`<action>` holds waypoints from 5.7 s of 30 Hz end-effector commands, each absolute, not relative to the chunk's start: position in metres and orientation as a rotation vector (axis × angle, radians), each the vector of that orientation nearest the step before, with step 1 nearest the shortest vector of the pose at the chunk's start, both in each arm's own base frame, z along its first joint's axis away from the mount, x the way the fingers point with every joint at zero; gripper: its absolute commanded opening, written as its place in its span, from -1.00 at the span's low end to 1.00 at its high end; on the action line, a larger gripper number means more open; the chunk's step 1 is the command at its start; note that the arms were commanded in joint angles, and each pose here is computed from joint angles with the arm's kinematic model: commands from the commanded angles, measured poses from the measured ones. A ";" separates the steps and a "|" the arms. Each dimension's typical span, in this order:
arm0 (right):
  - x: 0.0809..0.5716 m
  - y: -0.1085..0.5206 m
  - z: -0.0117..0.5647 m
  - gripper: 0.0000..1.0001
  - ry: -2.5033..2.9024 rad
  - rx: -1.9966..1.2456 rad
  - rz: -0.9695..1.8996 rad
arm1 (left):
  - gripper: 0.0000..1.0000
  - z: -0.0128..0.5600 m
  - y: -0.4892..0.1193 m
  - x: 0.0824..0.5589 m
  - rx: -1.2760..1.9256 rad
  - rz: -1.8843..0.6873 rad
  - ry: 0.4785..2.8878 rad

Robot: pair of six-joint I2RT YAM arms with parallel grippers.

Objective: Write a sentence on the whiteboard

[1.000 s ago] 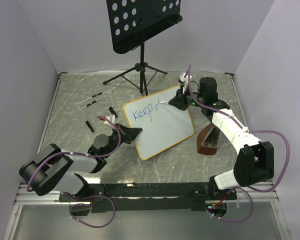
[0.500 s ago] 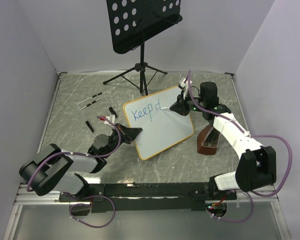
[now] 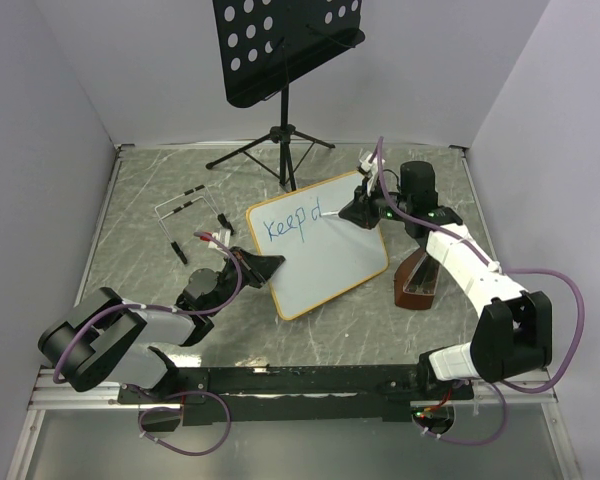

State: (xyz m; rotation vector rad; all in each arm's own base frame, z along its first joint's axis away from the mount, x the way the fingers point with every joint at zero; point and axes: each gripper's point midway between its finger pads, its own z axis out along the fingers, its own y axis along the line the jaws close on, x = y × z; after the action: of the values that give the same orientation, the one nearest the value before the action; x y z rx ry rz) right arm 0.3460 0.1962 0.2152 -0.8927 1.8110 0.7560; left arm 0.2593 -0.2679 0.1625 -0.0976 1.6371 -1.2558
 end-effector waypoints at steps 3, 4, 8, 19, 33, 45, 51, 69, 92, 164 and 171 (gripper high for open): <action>0.366 0.200 0.246 -1.00 1.727 -0.879 0.731 | -0.98 0.170 -0.271 0.254 0.006 -1.241 1.592; 0.369 0.200 0.247 -1.00 1.728 -0.876 0.729 | -0.98 0.170 -0.271 0.254 0.005 -1.241 1.591; 0.374 0.199 0.247 -1.00 1.730 -0.864 0.717 | -0.98 0.170 -0.270 0.254 0.003 -1.241 1.591; 0.381 0.192 0.243 -1.00 1.754 -0.824 0.675 | -0.98 0.169 -0.271 0.254 0.002 -1.244 1.591; 0.367 0.190 0.234 -1.00 1.775 -0.867 0.691 | -0.98 0.170 -0.269 0.255 -0.005 -1.242 1.587; 0.349 0.185 0.219 -1.00 1.806 -0.901 0.698 | -0.98 0.169 -0.268 0.255 -0.006 -1.238 1.590; 0.347 0.184 0.219 -1.00 1.812 -0.899 0.692 | -0.98 0.170 -0.268 0.255 -0.003 -1.240 1.589; 0.335 0.178 0.264 -1.00 1.727 -0.873 0.656 | -0.98 0.153 -0.272 0.260 0.007 -1.217 1.636; 0.319 0.179 0.274 -1.00 1.651 -0.878 0.729 | -0.98 0.153 -0.269 0.257 0.008 -1.214 1.635; 0.368 0.176 0.233 -1.00 1.690 -0.809 0.711 | -0.98 0.166 -0.265 0.252 0.006 -1.230 1.600; 0.370 0.174 0.223 -1.00 1.716 -0.813 0.697 | -0.98 0.166 -0.264 0.252 0.007 -1.223 1.602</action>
State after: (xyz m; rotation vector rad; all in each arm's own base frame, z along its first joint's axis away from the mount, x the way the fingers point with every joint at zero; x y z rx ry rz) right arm 0.3626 0.1776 0.2288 -0.8068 1.7228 0.7259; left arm 0.2551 -0.2647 0.1613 -0.0824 1.6332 -1.2631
